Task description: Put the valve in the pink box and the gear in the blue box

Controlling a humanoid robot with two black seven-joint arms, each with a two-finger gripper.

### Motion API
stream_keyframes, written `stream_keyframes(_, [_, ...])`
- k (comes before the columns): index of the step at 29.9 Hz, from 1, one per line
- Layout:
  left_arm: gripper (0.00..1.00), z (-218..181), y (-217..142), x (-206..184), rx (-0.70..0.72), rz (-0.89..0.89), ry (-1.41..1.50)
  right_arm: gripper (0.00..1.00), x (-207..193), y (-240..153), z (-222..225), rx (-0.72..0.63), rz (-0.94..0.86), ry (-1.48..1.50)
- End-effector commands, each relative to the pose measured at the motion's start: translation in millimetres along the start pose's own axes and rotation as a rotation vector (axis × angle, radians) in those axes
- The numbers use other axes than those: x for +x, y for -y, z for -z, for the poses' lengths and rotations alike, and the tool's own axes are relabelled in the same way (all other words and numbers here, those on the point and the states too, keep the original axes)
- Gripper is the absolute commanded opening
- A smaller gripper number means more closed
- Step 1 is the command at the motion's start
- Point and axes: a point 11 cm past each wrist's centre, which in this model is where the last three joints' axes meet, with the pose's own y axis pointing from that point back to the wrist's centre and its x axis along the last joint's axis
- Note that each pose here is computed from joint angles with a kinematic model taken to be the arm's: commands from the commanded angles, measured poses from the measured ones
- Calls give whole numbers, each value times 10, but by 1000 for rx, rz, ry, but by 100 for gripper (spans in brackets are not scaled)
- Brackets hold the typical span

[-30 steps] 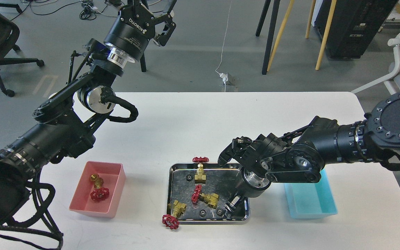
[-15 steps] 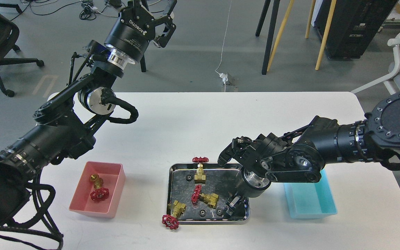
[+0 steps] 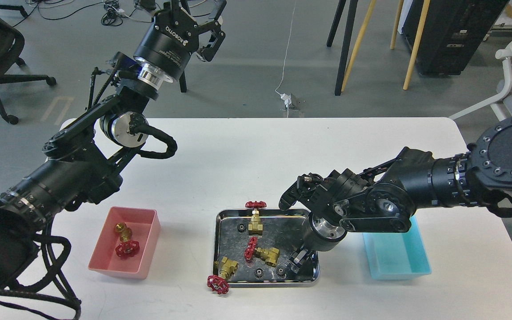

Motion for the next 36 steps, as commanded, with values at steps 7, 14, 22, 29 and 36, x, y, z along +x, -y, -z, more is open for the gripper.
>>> stream_keyframes(7, [89,38,-41,25,6,-8,-6,30,-2,8,22,20,-2,36])
stream_keyframes(14, [90,48,-45,23,7,-9,-8,32,-7,13,37,34,-3,63])
stream_keyframes(22, [90,48,-45,23,7,-9,-8,32,6,8,23,31,-7,66])
stream_keyframes(29, [90,48,-45,23,7,-9,-8,32,38,13,-77,10,-24,86])
stream_keyframes(36, [91,52,-52,32,8,-11,-8,32,11,57,-64,20,-25,99])
